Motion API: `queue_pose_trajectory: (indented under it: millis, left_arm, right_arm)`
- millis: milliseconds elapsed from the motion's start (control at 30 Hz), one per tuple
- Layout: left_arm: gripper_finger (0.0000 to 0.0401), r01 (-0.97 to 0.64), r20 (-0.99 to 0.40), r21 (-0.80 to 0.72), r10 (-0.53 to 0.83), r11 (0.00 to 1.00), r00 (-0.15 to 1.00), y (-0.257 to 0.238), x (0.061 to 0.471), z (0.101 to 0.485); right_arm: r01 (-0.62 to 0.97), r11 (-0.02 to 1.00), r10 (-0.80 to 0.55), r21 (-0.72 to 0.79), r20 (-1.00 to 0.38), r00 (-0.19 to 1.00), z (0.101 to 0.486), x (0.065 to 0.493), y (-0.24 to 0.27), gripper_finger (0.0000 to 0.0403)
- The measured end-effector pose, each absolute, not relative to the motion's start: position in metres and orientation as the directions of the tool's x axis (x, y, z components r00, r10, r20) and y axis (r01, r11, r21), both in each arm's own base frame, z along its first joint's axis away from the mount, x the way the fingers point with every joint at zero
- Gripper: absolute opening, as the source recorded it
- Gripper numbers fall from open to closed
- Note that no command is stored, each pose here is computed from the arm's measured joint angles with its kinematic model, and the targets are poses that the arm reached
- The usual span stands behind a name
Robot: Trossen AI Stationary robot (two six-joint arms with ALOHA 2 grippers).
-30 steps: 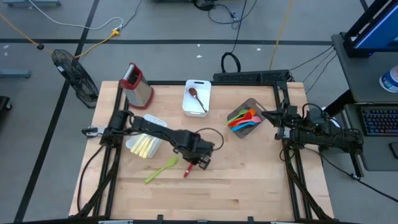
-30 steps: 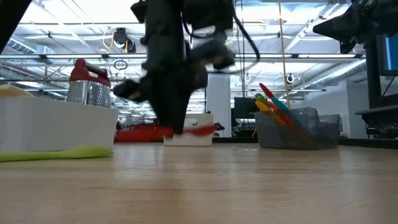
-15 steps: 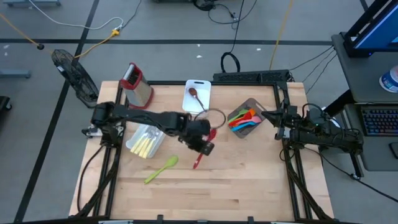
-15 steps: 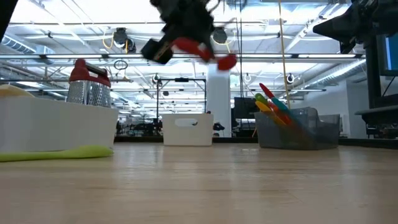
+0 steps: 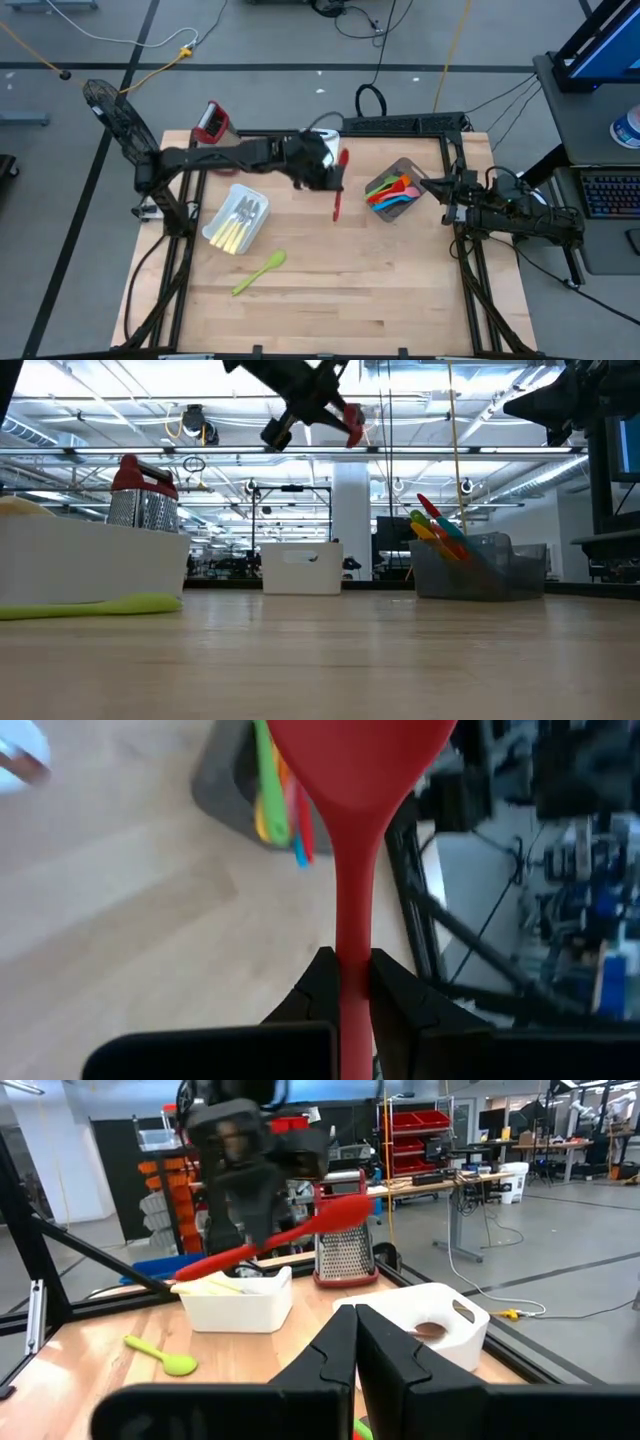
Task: Pick & Place Kitchen Items
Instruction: Put the red serving spoon into the top white bin
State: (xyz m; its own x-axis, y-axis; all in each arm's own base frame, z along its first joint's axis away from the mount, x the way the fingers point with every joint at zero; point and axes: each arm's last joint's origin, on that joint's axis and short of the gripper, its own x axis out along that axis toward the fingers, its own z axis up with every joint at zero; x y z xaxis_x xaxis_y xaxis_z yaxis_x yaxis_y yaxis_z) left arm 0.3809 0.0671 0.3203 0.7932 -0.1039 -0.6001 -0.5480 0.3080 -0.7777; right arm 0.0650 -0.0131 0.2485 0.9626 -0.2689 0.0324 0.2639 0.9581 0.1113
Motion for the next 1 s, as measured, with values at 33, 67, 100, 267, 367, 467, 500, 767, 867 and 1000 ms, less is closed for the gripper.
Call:
queue_pose_trajectory:
  millis: [33, 67, 100, 267, 367, 467, 500, 767, 867, 1000]
  left_arm:
    - [0.0017, -0.552, -0.598, -0.781, -0.098, 0.291, 0.795, 0.075, 0.379, 0.321]
    - [0.0017, -0.556, -0.596, -0.786, -0.089, 0.270, 0.798, 0.083, 0.377, 0.321]
    - [0.0017, -0.563, -0.596, -0.789, -0.083, 0.247, 0.799, 0.091, 0.375, 0.321]
    - [0.0017, -0.591, -0.602, -0.794, -0.052, 0.145, 0.797, 0.130, 0.365, 0.316]
    - [0.0017, -0.606, -0.610, -0.792, -0.044, 0.079, 0.791, 0.149, 0.356, 0.315]
    - [0.0017, -0.646, -0.646, -0.764, -0.027, 0.003, 0.763, 0.164, 0.346, 0.311]
    - [0.0017, -0.657, -0.656, -0.754, -0.031, -0.019, 0.754, 0.168, 0.342, 0.310]
    - [0.0017, -0.717, -0.720, -0.673, -0.058, -0.184, 0.691, 0.185, 0.328, 0.298]
    - [0.0017, -0.723, -0.729, -0.652, -0.073, -0.231, 0.681, 0.189, 0.331, 0.289]
    - [0.0017, -0.743, -0.743, -0.611, -0.127, -0.273, 0.657, 0.199, 0.338, 0.266]
  right_arm:
    - [0.264, 0.958, -0.269, 0.111, 0.033, 0.963, 0.248, 0.065, -0.013, 0.0004]
    - [0.264, 0.958, -0.269, 0.111, 0.032, 0.963, 0.248, 0.065, -0.013, 0.0004]
    - [0.264, 0.958, -0.269, 0.111, 0.030, 0.963, 0.248, 0.065, -0.013, 0.0004]
    - [0.264, 0.958, -0.269, 0.111, 0.030, 0.963, 0.248, 0.065, -0.013, 0.0004]
    - [0.264, 0.958, -0.269, 0.110, 0.028, 0.963, 0.248, 0.065, -0.013, 0.0004]
    - [0.265, 0.958, -0.269, 0.109, 0.027, 0.963, 0.248, 0.065, -0.013, 0.0004]
    - [0.265, 0.959, -0.269, 0.103, 0.026, 0.963, 0.248, 0.065, -0.013, 0.0004]
    - [0.266, 0.961, -0.269, 0.077, 0.026, 0.963, 0.248, 0.065, -0.013, 0.0004]
    - [0.267, 0.961, -0.269, 0.070, 0.026, 0.963, 0.248, 0.065, -0.013, 0.0004]
    - [0.266, 0.961, -0.269, 0.069, 0.026, 0.963, 0.248, 0.065, -0.013, 0.0004]
